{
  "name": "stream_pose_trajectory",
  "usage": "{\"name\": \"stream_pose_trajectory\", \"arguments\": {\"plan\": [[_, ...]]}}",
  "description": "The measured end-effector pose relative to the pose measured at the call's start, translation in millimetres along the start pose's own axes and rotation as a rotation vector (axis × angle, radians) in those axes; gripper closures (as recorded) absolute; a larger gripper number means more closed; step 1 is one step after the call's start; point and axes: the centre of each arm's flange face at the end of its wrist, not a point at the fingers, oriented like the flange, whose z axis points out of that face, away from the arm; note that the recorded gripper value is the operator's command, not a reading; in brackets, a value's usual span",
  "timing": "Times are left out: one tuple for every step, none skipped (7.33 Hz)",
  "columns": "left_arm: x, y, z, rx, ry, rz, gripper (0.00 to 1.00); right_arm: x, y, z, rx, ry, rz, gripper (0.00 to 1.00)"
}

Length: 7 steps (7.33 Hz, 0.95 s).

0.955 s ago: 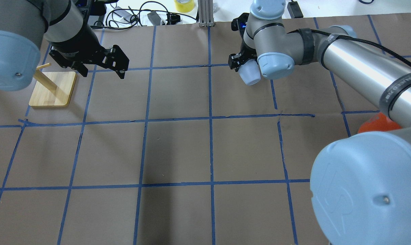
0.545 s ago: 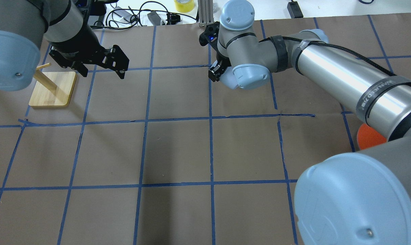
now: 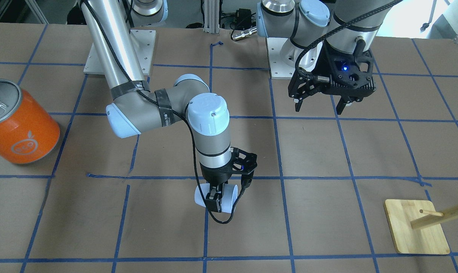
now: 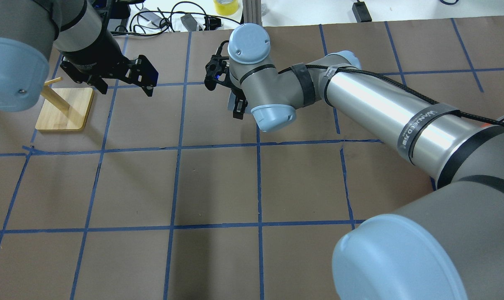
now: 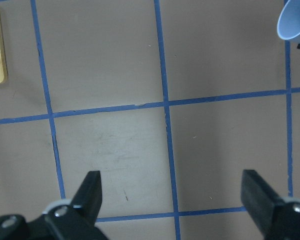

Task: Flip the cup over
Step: 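Carry the cup with the right gripper toward the left gripper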

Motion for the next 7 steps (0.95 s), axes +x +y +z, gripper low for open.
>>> {"name": "stream_pose_trajectory", "arguments": {"plan": [[0.0,0.0,0.0,0.0,0.0,0.0,0.0,-10.7,-12.7,9.8,0.018,0.014,-0.113,0.72],[0.0,0.1,0.1,-0.001,0.0,0.0,0.0,-17.9,-20.8,16.6,0.03,0.027,-0.212,0.72],[0.0,0.0,0.0,0.0,0.0,0.0,0.0,-22.9,-24.3,21.7,0.032,0.027,-0.258,0.69],[0.0,0.0,0.0,0.0,0.0,0.0,0.0,-27.4,-25.4,25.4,0.031,0.022,-0.27,0.68],[0.0,0.0,0.0,0.0,0.0,0.0,0.0,-31.5,-24.8,28.9,0.023,0.009,-0.252,0.67],[0.0,0.0,0.0,0.0,0.0,0.0,0.0,-35.1,-23.5,32.0,0.01,-0.013,-0.211,0.66],[0.1,0.1,0.0,0.0,0.0,0.0,0.0,-38.7,-24.3,33.5,0.003,-0.027,-0.187,0.56]]}}
